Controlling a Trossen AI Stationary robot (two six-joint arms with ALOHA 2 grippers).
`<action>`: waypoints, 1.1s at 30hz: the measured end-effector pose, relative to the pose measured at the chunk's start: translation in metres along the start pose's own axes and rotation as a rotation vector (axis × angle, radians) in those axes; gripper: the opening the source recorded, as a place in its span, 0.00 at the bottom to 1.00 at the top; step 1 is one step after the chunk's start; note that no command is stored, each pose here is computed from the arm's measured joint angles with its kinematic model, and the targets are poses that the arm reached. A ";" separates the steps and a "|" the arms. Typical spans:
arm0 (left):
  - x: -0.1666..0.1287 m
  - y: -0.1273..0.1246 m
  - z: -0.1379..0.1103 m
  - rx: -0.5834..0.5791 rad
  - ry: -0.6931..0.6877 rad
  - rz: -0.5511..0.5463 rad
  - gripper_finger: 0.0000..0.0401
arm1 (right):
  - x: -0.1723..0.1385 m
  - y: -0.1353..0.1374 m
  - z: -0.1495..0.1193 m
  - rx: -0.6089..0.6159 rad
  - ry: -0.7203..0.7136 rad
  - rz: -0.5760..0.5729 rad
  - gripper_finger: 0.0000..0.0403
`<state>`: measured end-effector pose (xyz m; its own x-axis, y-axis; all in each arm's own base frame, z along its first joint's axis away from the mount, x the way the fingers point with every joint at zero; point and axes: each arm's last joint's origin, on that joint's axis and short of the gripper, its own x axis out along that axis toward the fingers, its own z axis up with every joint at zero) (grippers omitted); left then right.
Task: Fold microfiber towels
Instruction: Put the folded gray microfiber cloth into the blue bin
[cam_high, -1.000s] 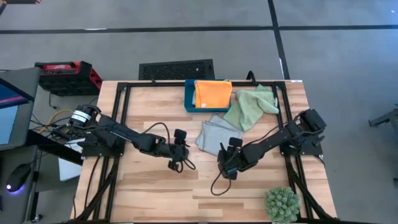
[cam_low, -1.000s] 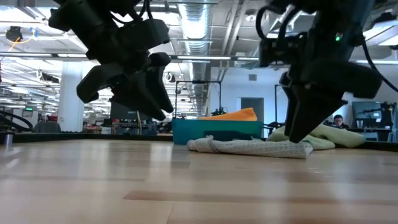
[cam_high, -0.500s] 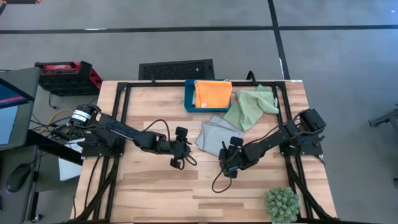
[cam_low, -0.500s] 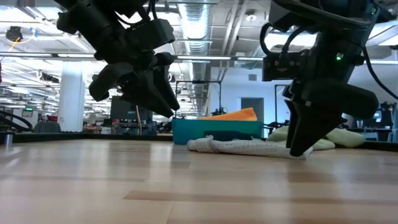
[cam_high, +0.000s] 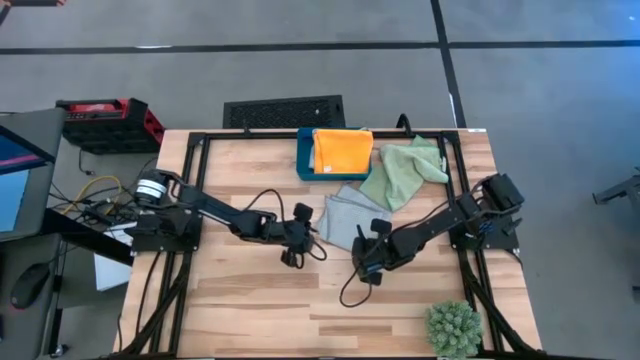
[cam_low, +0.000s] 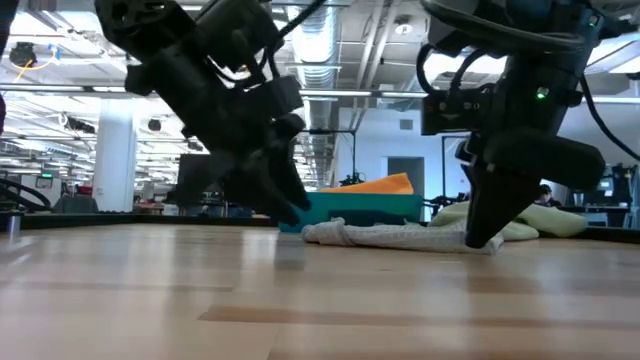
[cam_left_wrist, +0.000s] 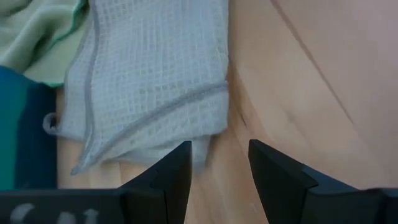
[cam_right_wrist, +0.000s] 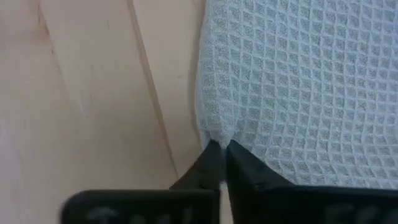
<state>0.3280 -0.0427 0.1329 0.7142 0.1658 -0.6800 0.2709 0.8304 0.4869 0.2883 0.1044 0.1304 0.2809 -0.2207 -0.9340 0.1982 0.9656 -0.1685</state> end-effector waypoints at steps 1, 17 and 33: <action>0.002 0.000 0.001 0.006 -0.012 0.007 0.38 | 0.000 -0.001 0.001 0.006 0.004 0.007 0.05; 0.036 -0.001 -0.003 0.024 0.076 0.154 0.38 | 0.003 -0.009 0.005 0.032 0.017 0.014 0.03; 0.040 0.008 -0.012 -0.008 0.135 0.151 0.36 | 0.003 -0.009 0.005 0.033 0.017 0.014 0.02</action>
<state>0.3510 -0.0230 0.1033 0.6528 0.3584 -0.6673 0.1618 0.7947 0.5851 0.2924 0.0941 0.1307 0.2684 -0.2043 -0.9414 0.2248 0.9636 -0.1450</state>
